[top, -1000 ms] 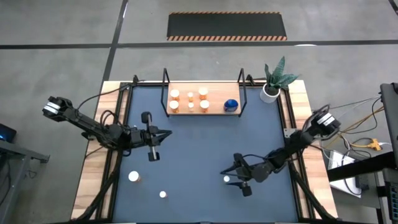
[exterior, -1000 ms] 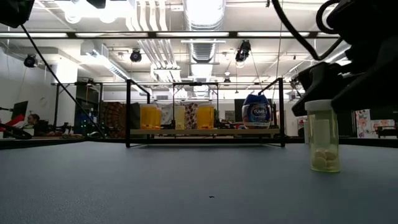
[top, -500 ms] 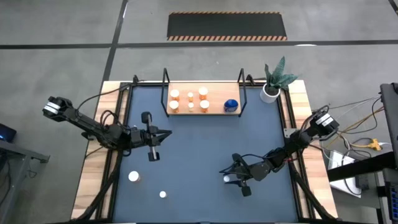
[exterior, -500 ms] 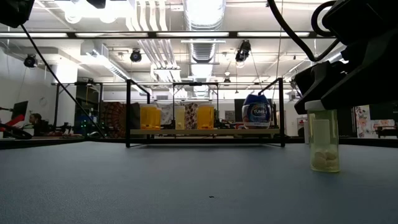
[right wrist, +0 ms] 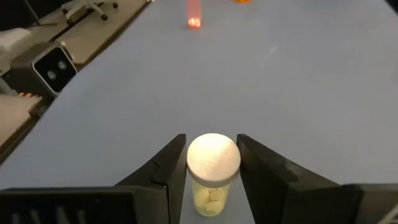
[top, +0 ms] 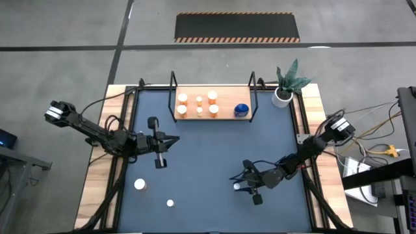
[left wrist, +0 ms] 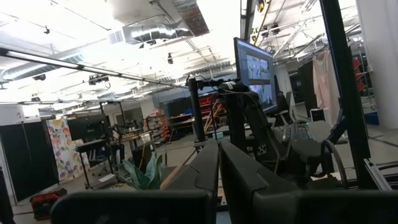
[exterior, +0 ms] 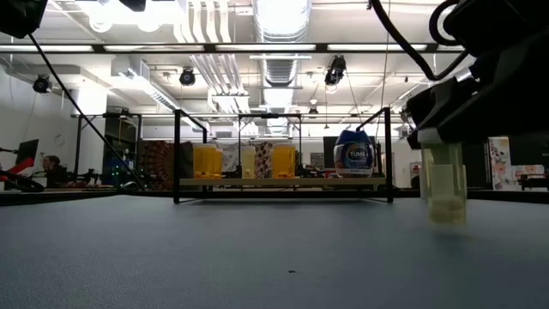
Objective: Pick and place medicine bottles onto shelf by color
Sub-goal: Put the yellow pill bottle on the shelf
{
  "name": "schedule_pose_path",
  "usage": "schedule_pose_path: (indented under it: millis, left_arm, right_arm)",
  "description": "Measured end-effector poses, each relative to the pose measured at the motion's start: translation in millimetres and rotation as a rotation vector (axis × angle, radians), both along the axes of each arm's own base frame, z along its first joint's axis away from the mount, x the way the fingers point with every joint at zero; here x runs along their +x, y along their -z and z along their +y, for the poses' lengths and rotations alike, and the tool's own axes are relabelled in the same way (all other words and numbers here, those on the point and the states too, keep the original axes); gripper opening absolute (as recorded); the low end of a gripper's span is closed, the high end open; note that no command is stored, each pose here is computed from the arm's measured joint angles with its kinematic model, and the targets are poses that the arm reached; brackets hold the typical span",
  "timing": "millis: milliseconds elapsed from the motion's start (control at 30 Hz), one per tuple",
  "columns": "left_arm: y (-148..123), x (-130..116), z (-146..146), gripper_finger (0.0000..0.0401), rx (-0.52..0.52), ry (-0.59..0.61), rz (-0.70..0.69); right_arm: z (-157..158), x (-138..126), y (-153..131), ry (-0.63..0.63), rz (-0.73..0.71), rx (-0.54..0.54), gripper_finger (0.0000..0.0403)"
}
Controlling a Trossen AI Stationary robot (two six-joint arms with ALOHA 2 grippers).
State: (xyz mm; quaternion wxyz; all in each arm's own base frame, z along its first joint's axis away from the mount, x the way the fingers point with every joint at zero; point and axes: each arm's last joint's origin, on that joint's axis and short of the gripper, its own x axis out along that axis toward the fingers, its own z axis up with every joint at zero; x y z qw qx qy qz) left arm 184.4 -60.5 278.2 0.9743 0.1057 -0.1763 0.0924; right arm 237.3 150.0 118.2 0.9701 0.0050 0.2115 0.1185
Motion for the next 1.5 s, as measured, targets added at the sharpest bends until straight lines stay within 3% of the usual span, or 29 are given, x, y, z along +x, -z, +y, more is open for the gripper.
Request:
schedule_pose_path:
  millis: [333,667,1067,1500]
  left_arm:
    - [-7,-6,3,0.0000,0.070,-0.039,-0.034]
    - [-12,-11,5,0.0000,0.109,-0.062,-0.052]
    - [-16,-19,-2,0.0000,0.105,-0.015,-0.069]
    - [-15,-41,5,0.0000,0.105,-0.005,-0.106]
  right_arm:
    - [-8,12,-39,0.067,0.021,-0.006,0.0115]
    - [-29,63,-112,0.213,0.013,-0.090,0.0114]
    - [-100,135,-177,0.471,-0.104,-0.165,0.0113]
    - [-181,191,-193,0.596,-0.100,-0.198,0.0114]
